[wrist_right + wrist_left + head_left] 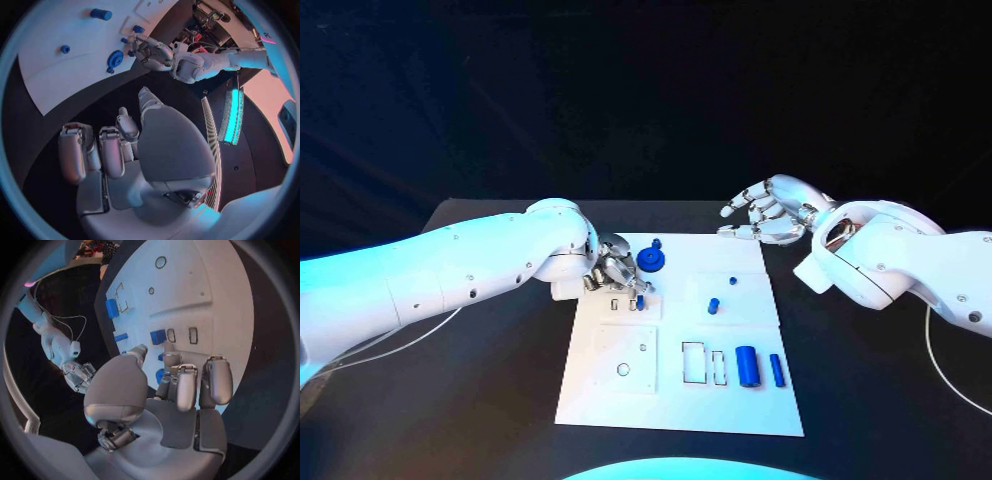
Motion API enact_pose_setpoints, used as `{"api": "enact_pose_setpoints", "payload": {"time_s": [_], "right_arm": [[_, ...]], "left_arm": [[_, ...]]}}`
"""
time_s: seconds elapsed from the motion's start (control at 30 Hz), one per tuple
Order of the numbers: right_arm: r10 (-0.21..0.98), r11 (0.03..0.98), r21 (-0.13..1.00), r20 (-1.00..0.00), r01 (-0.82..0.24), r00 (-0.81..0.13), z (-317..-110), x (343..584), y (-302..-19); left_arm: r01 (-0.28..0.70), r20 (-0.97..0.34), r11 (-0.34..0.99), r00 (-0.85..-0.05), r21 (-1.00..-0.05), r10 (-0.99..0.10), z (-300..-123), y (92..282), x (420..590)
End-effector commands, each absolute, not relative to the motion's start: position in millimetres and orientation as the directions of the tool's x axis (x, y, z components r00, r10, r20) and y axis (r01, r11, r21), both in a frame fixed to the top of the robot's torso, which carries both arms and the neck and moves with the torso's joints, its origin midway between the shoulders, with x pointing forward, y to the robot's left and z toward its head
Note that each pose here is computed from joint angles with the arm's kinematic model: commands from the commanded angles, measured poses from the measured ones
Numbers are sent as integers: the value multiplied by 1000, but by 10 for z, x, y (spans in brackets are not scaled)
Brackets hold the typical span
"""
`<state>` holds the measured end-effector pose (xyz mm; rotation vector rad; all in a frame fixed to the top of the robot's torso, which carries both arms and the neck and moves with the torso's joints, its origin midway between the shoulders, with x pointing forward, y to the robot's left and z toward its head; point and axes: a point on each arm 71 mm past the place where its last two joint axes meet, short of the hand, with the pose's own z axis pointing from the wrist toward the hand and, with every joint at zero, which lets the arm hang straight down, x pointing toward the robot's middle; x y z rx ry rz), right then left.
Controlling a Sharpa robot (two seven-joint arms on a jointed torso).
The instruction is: Assemble the parts on the task board
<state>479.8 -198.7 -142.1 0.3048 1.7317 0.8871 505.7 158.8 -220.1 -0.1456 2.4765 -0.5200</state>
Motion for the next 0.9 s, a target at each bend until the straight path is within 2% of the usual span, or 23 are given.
{"api": "enact_pose_setpoints", "payload": {"time_s": [0.03,0.9], "right_arm": [[589,689,682,-723,-243,-361,-1419,4797,-1971],[606,682,697,-707,-219,-365,-1431,4818,-1984]], "left_arm": [[22,-511,917,-835,-399,-202,-2210,1558,5039],[32,-500,919,-846,-393,-184,-2226,1540,5008]]}}
